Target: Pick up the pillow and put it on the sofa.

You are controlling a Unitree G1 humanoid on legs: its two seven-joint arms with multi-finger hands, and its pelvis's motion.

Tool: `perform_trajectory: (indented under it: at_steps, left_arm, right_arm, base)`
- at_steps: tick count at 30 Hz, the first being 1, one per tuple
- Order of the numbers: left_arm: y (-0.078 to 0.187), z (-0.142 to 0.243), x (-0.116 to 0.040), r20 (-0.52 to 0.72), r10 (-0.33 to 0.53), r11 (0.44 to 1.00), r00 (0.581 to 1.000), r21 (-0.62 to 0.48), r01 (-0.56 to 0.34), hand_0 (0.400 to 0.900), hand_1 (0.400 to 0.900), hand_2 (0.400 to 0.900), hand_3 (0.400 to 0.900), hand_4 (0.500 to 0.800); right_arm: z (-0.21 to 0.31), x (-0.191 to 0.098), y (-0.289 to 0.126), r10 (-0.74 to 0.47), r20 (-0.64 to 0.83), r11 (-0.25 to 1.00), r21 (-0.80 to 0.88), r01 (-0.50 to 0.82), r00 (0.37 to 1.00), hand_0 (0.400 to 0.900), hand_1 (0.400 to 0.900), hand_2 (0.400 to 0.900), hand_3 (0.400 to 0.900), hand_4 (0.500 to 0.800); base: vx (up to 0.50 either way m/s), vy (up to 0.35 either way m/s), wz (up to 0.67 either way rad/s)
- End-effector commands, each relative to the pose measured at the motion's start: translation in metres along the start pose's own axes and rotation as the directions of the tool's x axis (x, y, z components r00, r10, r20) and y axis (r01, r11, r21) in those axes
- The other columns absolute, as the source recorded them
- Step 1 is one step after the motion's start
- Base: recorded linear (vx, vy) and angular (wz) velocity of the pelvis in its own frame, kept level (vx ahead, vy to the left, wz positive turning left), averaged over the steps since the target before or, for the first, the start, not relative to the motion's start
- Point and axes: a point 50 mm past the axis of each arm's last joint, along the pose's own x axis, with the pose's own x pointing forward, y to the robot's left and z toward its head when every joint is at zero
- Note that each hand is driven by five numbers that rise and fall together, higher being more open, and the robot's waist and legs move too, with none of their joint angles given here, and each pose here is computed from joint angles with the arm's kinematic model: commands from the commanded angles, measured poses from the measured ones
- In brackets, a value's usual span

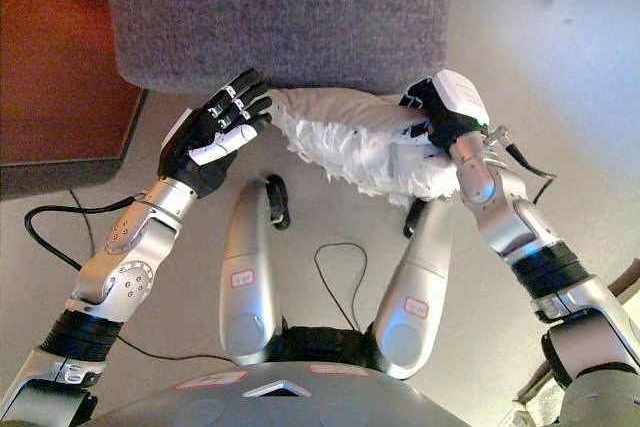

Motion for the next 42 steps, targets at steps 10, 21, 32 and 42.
perform_trajectory:
  at_steps: [10,21,32,42]
  left_arm:
    - [0.012,-0.003,-0.024,0.008,0.097,0.995,0.995,-0.032,-0.097,0.900,0.900,0.900,0.900,0.800]
    - [0.024,-0.022,-0.046,-0.089,0.171,0.980,0.981,-0.091,-0.179,0.900,0.900,0.900,0.900,0.800]
    - [0.037,-0.023,-0.057,-0.106,0.244,0.966,0.964,-0.057,-0.251,0.900,0.900,0.900,0.900,0.800]
    - [0.041,-0.006,-0.060,-0.066,0.226,0.974,0.972,0.000,-0.226,0.900,0.900,0.900,0.900,0.800]
  right_arm:
    - [0.057,-0.053,-0.085,-0.380,0.427,0.925,0.183,0.333,0.821,0.400,0.400,0.400,0.400,0.500]
    - [0.056,-0.060,-0.091,-0.269,0.454,0.961,0.181,0.207,0.850,0.400,0.400,0.400,0.400,0.500]
    - [0.065,-0.029,-0.122,-0.108,0.450,0.994,0.022,0.111,0.886,0.400,0.400,0.400,0.400,0.500]
    - [0.037,0.016,-0.148,-0.058,0.288,0.997,-0.036,0.071,0.956,0.400,0.400,0.400,0.400,0.500]
  base:
    - [0.175,-0.012,0.00]
    - [0.104,-0.006,-0.02]
    - [0.034,0.019,0.12]
    - [0.033,-0.015,0.26]
